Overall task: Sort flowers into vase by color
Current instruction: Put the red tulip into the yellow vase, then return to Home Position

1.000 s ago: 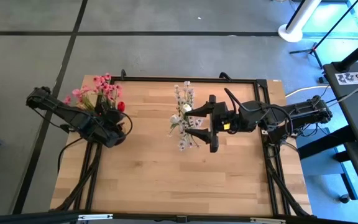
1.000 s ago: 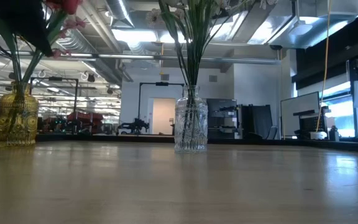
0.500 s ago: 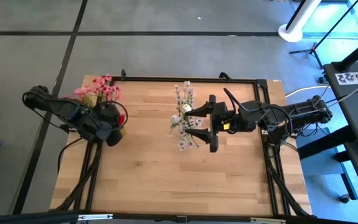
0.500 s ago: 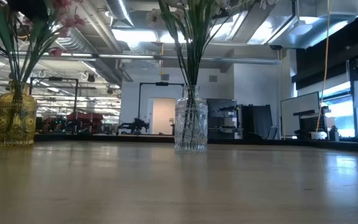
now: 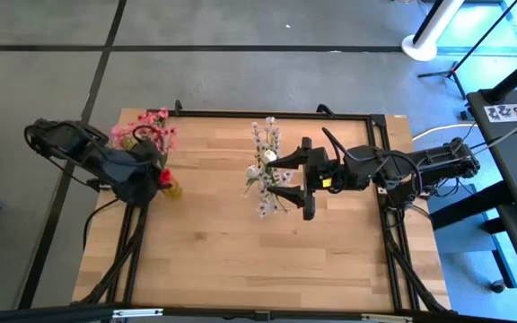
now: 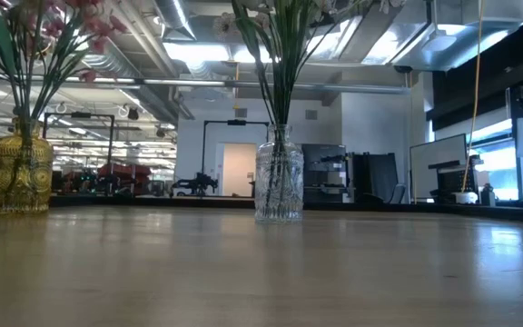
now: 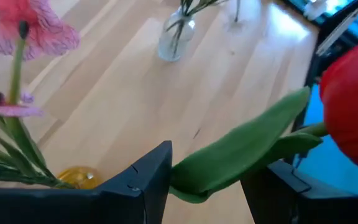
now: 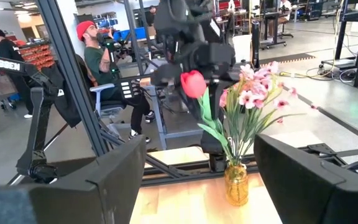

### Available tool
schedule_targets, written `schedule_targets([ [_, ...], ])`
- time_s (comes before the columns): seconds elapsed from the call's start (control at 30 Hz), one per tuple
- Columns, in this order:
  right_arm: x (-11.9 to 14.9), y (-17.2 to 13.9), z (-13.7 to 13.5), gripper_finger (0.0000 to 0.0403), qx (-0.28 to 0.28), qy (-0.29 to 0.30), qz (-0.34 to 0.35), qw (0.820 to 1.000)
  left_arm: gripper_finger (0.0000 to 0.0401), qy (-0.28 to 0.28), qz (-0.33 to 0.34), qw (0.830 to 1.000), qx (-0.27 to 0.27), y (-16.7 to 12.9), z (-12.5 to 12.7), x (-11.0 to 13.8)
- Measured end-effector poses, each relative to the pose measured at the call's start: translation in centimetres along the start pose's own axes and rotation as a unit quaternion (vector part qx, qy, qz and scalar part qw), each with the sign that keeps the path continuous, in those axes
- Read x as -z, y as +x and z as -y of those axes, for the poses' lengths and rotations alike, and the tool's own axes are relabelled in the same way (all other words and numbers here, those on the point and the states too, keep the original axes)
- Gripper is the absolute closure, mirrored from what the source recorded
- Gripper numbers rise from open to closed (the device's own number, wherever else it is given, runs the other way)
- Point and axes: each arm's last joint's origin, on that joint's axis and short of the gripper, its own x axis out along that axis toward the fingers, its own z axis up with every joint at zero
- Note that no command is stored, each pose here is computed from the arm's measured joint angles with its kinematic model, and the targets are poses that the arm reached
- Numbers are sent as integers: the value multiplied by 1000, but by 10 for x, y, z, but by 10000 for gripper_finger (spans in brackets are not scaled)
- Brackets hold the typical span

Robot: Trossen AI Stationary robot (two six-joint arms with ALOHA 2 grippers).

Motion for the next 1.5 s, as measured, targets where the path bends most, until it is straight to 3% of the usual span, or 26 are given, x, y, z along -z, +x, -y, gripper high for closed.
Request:
schedule_targets([
  [0.2,0,0,0,107,-2,0,0,1000,227,4,-5,1000,-2,1,-1,1],
  [0.4,0,0,0,107,-1,0,-2,1000,227,31,-9,993,-117,15,-14,12],
  [0.47,1,0,0,107,-1,-1,-4,1000,227,39,0,990,-134,19,-16,14],
  [0.77,1,0,0,107,-1,4,-5,1000,227,102,-25,987,-122,19,-15,15],
  [1.13,1,0,1,107,1,5,-3,1000,227,93,-74,993,3,-13,-15,10],
  [1.27,-1,1,4,107,9,6,1,1000,227,85,-33,993,69,-21,-7,4],
  [1.37,-1,1,4,107,4,7,5,1000,232,99,29,980,170,-30,6,-3],
  [1.5,1,1,5,125,18,-3,-5,1000,246,153,119,935,296,-38,34,-11],
])
